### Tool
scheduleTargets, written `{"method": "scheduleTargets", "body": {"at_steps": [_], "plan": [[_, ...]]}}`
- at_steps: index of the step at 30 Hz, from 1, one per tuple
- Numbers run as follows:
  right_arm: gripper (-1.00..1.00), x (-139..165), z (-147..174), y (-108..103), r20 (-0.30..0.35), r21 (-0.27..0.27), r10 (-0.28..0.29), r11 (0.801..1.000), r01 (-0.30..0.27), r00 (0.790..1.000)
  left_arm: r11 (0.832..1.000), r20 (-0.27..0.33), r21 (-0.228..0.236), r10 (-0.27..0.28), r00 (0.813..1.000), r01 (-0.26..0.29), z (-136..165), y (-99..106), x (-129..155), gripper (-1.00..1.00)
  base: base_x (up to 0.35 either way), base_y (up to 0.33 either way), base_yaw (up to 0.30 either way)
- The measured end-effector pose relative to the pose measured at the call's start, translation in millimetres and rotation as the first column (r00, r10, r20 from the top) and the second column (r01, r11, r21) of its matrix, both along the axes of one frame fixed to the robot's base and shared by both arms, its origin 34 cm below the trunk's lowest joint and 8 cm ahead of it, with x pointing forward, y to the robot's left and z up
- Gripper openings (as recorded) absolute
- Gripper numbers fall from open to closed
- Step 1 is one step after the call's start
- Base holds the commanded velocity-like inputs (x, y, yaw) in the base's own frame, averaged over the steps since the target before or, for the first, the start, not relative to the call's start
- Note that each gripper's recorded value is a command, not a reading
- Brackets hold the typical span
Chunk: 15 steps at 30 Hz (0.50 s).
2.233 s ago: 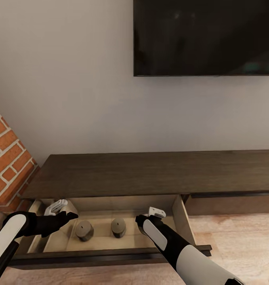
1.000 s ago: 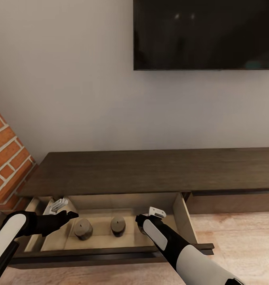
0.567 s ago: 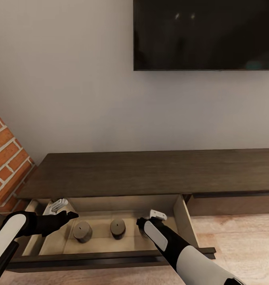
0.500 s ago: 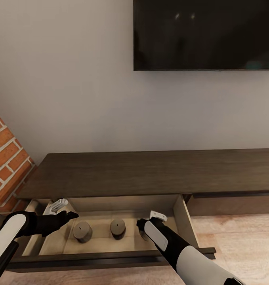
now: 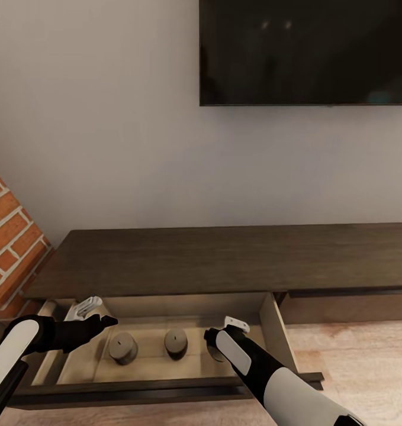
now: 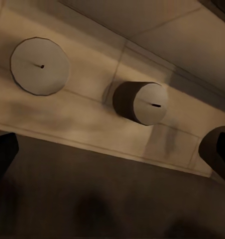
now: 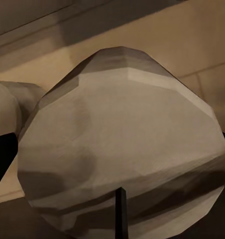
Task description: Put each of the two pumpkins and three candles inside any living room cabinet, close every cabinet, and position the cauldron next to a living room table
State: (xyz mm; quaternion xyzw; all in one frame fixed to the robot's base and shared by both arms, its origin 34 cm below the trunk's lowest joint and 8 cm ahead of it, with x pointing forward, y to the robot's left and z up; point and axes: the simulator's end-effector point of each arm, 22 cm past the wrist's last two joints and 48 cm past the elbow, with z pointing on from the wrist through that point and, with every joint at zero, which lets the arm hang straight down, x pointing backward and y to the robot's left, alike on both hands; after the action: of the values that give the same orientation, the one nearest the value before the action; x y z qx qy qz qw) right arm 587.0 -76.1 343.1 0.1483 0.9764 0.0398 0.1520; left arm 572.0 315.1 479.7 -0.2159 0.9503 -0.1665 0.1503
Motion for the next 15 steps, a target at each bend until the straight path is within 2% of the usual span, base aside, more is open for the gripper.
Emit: {"method": "scheduleTargets", "body": {"at_steps": [15], "plan": [[-1.0,-0.9,-8.8,-1.7,0.004,-0.001,-0.006,1.0,0.006,1.0,1.0,0.002,-0.005,0.002,1.0,-0.002,-7.8,-0.6,-1.4,1.0,0.012,0.0,0.0]]}}
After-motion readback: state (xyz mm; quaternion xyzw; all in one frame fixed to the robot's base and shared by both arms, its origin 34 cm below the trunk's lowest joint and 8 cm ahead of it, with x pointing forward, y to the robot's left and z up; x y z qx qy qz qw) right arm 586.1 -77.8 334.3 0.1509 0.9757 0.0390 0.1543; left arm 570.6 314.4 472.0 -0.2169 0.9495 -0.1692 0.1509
